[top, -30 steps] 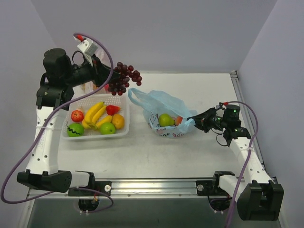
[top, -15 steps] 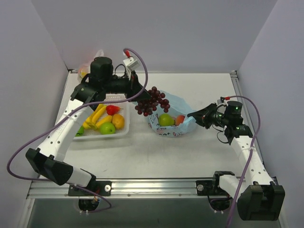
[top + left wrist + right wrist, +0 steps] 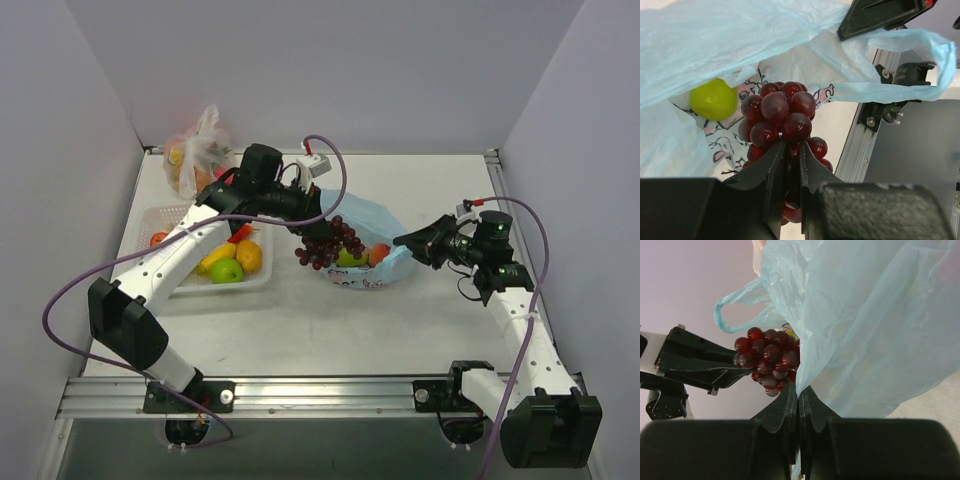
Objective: Place the fake fruits into the plastic bag and tie a complex knot
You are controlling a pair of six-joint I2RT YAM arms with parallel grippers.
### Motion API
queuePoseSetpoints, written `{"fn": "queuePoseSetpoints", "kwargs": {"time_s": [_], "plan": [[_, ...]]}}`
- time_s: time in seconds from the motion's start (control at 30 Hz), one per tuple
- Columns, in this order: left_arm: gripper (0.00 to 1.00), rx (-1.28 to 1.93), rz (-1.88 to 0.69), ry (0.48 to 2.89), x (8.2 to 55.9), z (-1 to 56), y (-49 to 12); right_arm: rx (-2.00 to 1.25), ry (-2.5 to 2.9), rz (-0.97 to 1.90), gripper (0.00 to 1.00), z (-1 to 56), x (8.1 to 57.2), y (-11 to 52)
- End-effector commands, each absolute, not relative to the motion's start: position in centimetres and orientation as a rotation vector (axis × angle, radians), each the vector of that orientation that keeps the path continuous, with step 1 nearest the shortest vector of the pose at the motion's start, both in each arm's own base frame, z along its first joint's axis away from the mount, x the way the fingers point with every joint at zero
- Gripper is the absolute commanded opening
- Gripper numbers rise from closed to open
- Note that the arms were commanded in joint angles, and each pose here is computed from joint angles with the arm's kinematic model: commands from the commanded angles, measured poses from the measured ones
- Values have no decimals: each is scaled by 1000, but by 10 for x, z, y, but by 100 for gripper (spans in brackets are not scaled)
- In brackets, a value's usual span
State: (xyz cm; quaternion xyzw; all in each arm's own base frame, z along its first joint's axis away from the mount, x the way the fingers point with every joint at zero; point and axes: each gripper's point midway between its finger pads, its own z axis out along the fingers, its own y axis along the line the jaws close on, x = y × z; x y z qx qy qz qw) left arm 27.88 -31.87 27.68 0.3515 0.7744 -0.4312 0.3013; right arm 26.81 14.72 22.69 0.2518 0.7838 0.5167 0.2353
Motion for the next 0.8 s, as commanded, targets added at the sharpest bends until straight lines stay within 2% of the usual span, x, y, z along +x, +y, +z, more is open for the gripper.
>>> {"fn": "queuePoseSetpoints", "kwargs": {"time_s": [0.0, 0.47, 0.6, 0.77], "plan": [[0, 968, -1098, 2054, 280, 268, -328, 521, 2080, 1467, 0, 261, 265, 159], [0, 879, -1157, 2026, 316, 305, -374, 436, 2127, 1454, 0, 247, 252, 169], [0, 877, -1138, 2049, 324, 291, -386, 434, 2134, 1458, 0, 246, 253, 169], [0, 817, -1101, 2149, 329, 245, -389, 431, 2133, 1462, 0, 248, 254, 169]]}}
